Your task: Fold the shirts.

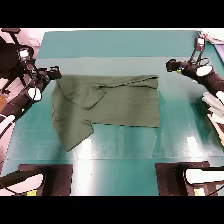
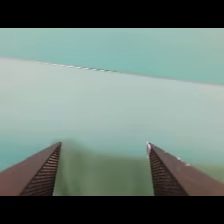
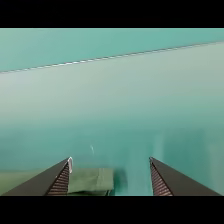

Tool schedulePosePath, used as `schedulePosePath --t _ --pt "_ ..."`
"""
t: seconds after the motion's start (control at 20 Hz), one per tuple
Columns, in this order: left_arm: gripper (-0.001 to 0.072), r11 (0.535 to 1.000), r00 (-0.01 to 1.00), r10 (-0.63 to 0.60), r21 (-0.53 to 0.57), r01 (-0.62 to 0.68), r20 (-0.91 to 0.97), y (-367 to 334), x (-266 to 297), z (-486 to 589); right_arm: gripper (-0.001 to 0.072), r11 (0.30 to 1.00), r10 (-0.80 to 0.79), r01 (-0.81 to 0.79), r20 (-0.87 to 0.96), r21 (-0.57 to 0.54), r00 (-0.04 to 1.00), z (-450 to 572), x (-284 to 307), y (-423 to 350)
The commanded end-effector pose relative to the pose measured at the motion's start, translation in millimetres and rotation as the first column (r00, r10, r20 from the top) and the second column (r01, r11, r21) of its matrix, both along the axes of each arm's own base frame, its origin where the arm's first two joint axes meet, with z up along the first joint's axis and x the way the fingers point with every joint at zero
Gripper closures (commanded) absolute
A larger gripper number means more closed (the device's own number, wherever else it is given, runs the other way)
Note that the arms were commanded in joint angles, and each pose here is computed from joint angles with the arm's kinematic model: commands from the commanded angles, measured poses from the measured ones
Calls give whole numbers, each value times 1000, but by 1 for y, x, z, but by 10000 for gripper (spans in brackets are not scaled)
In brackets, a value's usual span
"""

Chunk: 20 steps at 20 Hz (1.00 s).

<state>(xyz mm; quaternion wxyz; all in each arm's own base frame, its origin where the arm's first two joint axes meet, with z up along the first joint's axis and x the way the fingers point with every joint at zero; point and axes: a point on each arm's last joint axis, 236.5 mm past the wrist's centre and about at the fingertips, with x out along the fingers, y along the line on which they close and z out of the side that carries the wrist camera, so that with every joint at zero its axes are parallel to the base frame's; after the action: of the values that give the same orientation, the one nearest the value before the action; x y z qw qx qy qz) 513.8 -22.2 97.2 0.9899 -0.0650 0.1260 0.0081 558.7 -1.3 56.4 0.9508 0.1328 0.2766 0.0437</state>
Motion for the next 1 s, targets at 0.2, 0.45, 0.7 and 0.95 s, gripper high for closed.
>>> schedulePosePath --t 0.2,0.45,0.7,0.95 --pt "98 989 909 -149 -81 127 -389 18 -49 -23 167 995 56 -43 -138 95 989 16 -51 -31" --pt "97 954 663 -210 -299 -23 -719 70 -157 -64 166 966 136 -52 -330 252 934 8 -139 -27" --pt "97 915 520 -334 -403 -23 -787 59 -203 -89 167 964 100 -5 -344 266 933 2 -182 -25" --pt "0 787 451 -545 -617 -17 -707 12 -210 -129 167 968 82 5 -334 249 939 -2 -205 -17"
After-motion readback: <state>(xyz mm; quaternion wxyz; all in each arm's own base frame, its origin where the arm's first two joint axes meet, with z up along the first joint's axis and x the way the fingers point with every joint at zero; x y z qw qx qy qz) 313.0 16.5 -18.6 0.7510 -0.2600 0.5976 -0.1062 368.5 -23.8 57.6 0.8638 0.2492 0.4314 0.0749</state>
